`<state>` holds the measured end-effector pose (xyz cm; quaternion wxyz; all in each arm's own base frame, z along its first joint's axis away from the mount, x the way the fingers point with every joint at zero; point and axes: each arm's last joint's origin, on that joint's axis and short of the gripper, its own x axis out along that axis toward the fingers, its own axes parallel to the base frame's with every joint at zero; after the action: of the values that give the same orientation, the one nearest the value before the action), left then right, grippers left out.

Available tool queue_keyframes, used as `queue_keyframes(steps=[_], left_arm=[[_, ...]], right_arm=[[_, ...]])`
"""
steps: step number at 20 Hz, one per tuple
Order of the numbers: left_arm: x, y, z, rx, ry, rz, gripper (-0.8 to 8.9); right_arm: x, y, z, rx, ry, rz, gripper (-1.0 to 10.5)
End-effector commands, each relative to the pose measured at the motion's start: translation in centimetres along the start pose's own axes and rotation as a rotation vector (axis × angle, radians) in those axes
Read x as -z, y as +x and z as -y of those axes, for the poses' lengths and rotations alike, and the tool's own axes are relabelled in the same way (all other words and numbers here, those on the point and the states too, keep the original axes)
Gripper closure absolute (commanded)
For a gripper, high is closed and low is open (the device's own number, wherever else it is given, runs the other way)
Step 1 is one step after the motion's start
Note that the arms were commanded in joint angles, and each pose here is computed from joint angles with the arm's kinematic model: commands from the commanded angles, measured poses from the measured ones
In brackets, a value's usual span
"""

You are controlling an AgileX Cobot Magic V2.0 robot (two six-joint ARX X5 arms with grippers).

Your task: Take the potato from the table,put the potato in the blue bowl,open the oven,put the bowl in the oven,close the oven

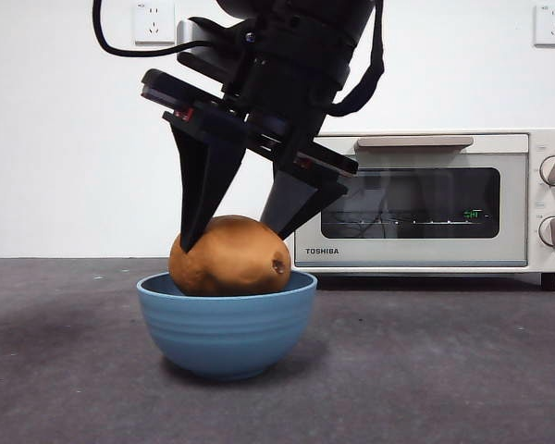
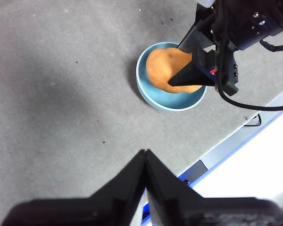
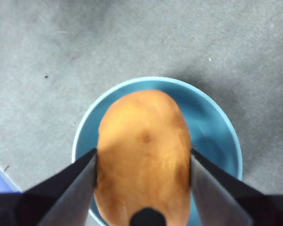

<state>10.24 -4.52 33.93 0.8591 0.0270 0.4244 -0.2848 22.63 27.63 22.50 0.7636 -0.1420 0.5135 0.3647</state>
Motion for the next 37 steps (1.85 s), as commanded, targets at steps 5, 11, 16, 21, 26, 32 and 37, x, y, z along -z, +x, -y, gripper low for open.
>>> queue_keyframes(steps=[5,11,16,21,26,32,37], left_arm=[[-0.1,0.0,0.0,0.007,-0.002,0.007,8.18],[-1.7,1.3,-0.4,0.008,0.005,0.036,8.18],[-5.1,4.6,-1.0,0.142,0.009,0.101,8.19],[-10.0,7.8,-1.9,0.225,0.006,0.090,8.19],[-16.8,9.9,-1.1,0.257,0.062,0.132,8.19],[-24.3,13.4,2.2,0.333,0.170,0.199,8.19],[-27.4,19.0,4.0,0.360,0.207,0.220,8.19]], right_arm=[[0.0,0.1,-0.1,0.008,0.012,-0.010,3.5],[-1.1,-9.1,-0.6,0.172,0.003,0.086,4.2],[2.5,-16.9,0.9,0.444,0.033,0.128,9.5],[7.0,-23.5,3.5,0.544,0.175,0.204,9.5],[12.2,-27.2,5.1,0.634,0.322,0.288,9.5],[16.9,-24.0,5.9,0.573,0.450,0.299,9.5],[19.3,-18.8,6.7,0.439,0.527,0.330,9.5]])
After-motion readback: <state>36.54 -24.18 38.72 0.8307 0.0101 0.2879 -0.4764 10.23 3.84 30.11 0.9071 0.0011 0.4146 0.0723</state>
